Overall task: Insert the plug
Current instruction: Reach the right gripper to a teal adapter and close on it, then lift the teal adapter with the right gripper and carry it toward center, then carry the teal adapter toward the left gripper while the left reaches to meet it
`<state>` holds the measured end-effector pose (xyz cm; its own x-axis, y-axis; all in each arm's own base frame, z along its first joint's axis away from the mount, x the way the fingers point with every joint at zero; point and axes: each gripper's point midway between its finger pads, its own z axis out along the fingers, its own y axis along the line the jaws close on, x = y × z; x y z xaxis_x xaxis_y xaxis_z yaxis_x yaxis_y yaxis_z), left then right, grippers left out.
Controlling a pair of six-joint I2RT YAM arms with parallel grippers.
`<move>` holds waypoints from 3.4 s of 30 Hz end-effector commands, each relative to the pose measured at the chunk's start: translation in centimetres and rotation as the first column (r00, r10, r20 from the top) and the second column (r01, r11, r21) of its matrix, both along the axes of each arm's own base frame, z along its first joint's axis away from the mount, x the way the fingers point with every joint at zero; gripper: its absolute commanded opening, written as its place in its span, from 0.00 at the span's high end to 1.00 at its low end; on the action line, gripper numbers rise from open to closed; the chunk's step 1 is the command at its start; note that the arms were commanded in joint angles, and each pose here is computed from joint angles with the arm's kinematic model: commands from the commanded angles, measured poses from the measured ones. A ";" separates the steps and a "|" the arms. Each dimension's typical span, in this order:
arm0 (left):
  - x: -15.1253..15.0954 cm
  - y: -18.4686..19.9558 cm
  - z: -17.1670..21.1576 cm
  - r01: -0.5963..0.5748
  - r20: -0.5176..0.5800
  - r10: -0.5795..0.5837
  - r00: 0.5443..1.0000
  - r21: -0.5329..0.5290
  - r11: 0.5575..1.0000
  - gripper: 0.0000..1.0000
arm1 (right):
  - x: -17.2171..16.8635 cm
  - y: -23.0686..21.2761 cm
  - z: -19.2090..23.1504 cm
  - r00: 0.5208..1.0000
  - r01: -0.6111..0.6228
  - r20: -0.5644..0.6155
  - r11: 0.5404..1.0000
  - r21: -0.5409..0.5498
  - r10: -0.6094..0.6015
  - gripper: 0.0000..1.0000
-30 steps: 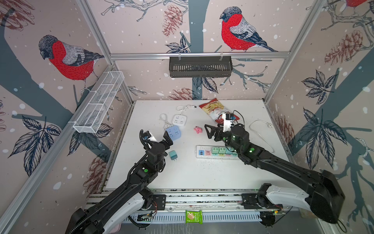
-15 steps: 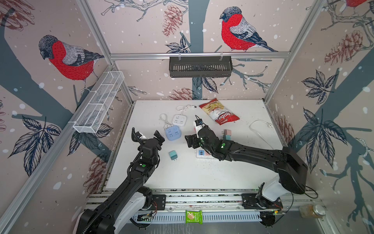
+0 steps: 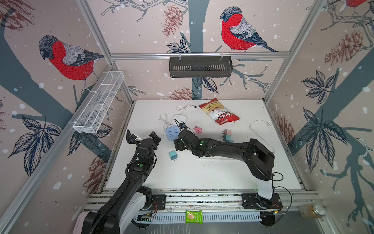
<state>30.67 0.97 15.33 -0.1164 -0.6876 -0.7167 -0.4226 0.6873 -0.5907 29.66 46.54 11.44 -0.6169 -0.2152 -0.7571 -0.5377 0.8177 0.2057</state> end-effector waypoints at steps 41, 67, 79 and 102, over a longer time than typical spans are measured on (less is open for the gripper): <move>-1.1 1.0 0.2 -0.063 0.067 0.067 0.996 -0.063 0.996 0.02 | -7.5 3.8 -10.5 0.980 -0.136 -0.165 0.976 -0.169 0.108 0.46; -0.9 0.6 0.2 -0.044 0.073 0.048 0.996 -0.064 0.997 0.02 | -8.4 3.3 -10.2 0.983 -0.146 -0.135 0.971 -0.190 0.122 0.50; -0.1 -1.0 1.2 0.064 0.094 -0.061 0.994 -0.036 0.997 0.02 | -8.0 2.4 -7.5 0.990 -0.140 -0.015 0.975 -0.171 0.139 0.70; -0.8 -16.1 10.7 0.685 0.318 -0.715 0.622 0.223 0.694 0.13 | -8.0 -15.5 9.2 0.867 0.056 0.490 0.994 0.092 -0.094 0.74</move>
